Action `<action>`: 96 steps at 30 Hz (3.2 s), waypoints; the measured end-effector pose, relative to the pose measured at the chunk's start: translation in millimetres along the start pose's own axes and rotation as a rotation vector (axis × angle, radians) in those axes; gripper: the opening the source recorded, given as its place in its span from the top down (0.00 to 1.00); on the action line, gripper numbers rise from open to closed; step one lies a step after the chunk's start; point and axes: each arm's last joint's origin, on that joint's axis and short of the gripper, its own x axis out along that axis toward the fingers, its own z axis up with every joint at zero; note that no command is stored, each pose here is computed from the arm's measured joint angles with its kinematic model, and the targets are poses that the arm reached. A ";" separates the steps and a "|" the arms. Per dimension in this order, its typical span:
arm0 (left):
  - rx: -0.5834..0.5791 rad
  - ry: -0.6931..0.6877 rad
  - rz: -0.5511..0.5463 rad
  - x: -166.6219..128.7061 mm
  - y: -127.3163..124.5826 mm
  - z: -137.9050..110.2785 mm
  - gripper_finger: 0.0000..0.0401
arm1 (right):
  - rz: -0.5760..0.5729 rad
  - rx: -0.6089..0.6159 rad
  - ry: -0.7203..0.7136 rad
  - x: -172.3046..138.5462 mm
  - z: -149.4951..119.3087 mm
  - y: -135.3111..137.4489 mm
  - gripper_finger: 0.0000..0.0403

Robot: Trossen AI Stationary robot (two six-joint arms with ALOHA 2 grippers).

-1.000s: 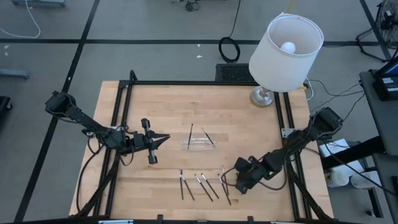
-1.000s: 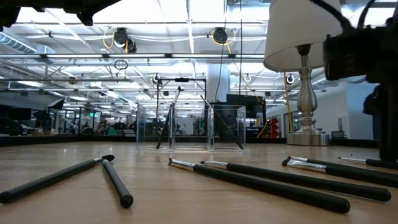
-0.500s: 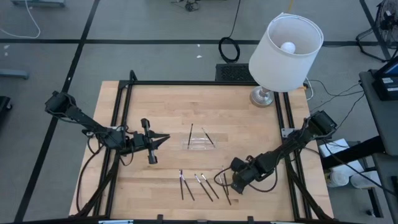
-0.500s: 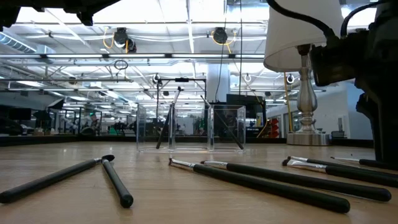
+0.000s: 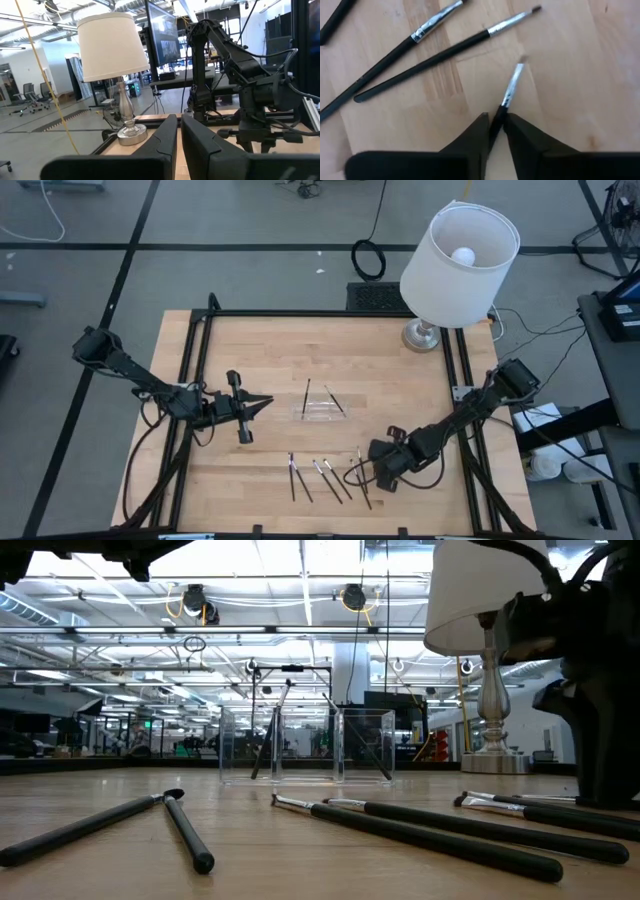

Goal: Put items in baskets/containers
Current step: Put the liner brush in the transparent organizer

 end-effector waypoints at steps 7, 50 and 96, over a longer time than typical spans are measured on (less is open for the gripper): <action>0.000 0.000 0.000 0.0 0.0 0.0 0.91 | 0.012 -0.122 -0.020 0.7 2.6 0.8 0.97; 0.022 0.019 -0.001 0.0 -0.5 -2.2 0.91 | 0.128 -0.092 -0.172 -50.7 10.4 -7.0 0.72; 0.017 0.022 0.008 1.1 0.9 -2.7 0.91 | -0.377 0.182 0.049 -10.4 -40.6 -118.3 0.99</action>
